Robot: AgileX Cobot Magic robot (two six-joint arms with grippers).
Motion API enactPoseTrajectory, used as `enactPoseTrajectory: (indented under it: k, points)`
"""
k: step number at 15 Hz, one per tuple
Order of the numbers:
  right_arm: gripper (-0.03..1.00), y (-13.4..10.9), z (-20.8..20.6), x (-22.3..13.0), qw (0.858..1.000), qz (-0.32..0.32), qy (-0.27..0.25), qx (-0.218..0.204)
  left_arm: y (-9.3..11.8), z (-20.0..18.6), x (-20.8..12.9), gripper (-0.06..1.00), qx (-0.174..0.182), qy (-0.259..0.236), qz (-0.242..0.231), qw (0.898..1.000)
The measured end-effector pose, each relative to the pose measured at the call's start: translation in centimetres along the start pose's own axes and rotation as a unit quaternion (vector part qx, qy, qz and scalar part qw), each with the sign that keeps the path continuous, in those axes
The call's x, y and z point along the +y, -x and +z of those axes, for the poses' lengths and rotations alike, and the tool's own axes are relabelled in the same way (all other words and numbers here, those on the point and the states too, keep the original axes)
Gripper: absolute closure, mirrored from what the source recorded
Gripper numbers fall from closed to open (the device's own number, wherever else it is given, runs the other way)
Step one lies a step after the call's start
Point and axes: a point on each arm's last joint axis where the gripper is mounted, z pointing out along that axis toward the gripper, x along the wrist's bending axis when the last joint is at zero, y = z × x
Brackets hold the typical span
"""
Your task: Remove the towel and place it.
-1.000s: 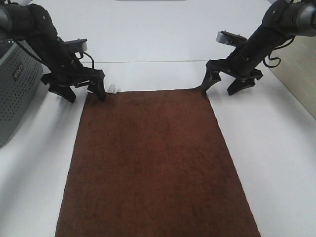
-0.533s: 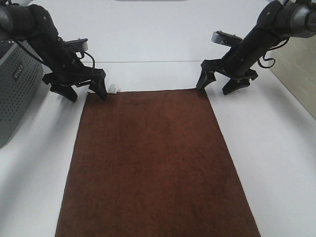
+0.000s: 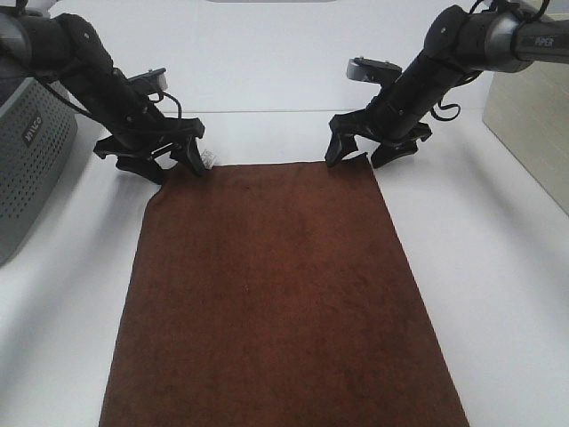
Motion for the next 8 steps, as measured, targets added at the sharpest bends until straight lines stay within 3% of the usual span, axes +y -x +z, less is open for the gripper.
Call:
enactPoseTrajectory:
  k: [2,3,5,6,8]
  points:
    - [0.25,-0.45,0.34,-0.04,1.000,-0.015,-0.003,-0.011,0.25,0.23,-0.11,0.48,-0.001,-0.003,0.002,1.000]
    - [0.25,-0.45,0.34,-0.04,1.000,-0.015,-0.003,-0.011,0.25,0.23,-0.11,0.48,-0.001,-0.003,0.002,1.000]
    - [0.45,-0.36,0.57,-0.10,1.000,-0.019,-0.005,-0.020,0.09,0.49,-0.24,0.71,0.002,-0.007,0.003,1.000]
    - [0.69,-0.20,0.66,-0.15,0.999,-0.021,-0.007,-0.027,-0.08,0.62,-0.28,0.92,0.008,-0.008,0.010,1.000]
    - [0.90,-0.16,0.75,-0.18,0.999,-0.020,-0.008,-0.027,-0.13,0.62,-0.27,0.94,0.011,-0.007,0.019,1.000]
